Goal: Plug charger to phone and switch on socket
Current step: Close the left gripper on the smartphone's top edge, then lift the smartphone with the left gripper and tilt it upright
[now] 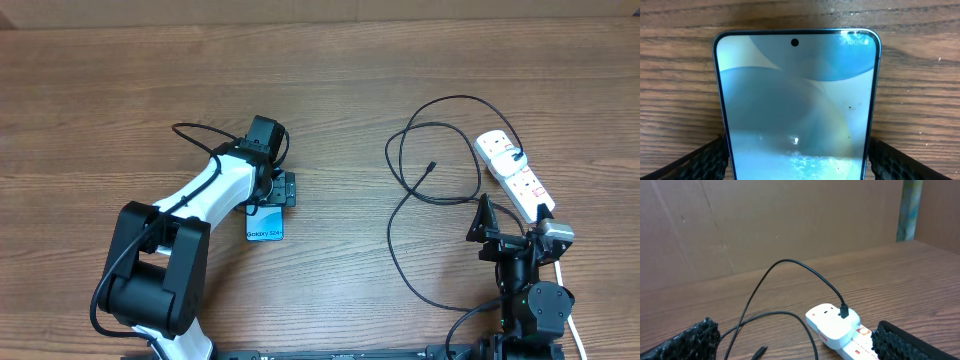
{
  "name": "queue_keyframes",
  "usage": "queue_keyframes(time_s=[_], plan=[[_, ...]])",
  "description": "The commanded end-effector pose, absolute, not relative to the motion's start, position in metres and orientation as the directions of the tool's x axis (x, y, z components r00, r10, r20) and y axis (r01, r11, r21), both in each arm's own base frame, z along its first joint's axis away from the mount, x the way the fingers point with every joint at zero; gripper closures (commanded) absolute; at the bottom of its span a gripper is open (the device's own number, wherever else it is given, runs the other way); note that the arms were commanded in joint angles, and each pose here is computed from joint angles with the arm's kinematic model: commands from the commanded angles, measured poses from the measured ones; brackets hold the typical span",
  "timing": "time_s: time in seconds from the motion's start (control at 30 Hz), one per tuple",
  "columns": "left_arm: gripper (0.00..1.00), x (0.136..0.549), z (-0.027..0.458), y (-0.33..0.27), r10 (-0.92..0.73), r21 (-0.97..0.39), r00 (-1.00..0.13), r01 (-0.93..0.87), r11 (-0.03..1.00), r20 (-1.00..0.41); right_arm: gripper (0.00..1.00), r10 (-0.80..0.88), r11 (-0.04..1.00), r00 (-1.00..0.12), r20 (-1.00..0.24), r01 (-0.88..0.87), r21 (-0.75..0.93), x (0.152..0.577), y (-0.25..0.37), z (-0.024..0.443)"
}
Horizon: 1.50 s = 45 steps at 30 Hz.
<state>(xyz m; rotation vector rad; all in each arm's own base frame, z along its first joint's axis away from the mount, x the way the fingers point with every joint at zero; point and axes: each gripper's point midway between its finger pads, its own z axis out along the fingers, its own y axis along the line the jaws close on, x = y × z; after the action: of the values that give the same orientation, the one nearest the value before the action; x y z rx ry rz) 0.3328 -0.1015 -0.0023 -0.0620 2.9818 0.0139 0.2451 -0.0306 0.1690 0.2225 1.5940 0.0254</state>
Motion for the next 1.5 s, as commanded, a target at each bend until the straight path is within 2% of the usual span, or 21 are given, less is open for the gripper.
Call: queue_keyframes(time_s=[0.0,0.27,0.43,0.8,0.93,1.1,1.47], plan=[[0.1,0.308,-0.02,-0.097,-0.034,0.017,-0.997,-0.035,0.999,-0.065,0.0,0.154,0.981,-0.025,-0.988,0.119,0.15,0.246,-0.029,0.165],[0.17,0.306,-0.021,-0.099,-0.037,0.007,-0.998,-0.038,0.999,-0.054,0.0,0.154,0.981,-0.025,-0.988,0.119,0.15,0.246,-0.029,0.165],[0.24,0.304,-0.021,-0.098,-0.037,0.01,-0.998,-0.038,0.999,-0.045,0.0,0.154,0.981,-0.025,-0.988,0.119,0.15,0.246,-0.029,0.165],[0.32,0.303,-0.021,-0.098,-0.064,0.01,-0.997,-0.065,0.998,-0.042,0.0,0.154,0.981,-0.025,-0.988,0.119,0.15,0.246,-0.029,0.165],[0.39,0.304,-0.017,-0.098,-0.073,0.012,-0.997,-0.073,0.997,-0.036,0.0,0.154,0.981,-0.025,-0.988,0.119,0.15,0.246,-0.029,0.165],[0.43,0.316,0.004,-0.102,-0.079,0.011,-0.996,-0.079,0.997,-0.039,0.0,0.154,0.981,-0.025,-0.988,0.119,0.15,0.246,-0.029,0.165],[0.43,0.352,0.082,-0.117,-0.08,-0.022,-0.993,-0.078,0.997,-0.085,0.0,0.154,0.981,-0.025,-0.988,0.119,0.15,0.246,-0.029,0.165]])
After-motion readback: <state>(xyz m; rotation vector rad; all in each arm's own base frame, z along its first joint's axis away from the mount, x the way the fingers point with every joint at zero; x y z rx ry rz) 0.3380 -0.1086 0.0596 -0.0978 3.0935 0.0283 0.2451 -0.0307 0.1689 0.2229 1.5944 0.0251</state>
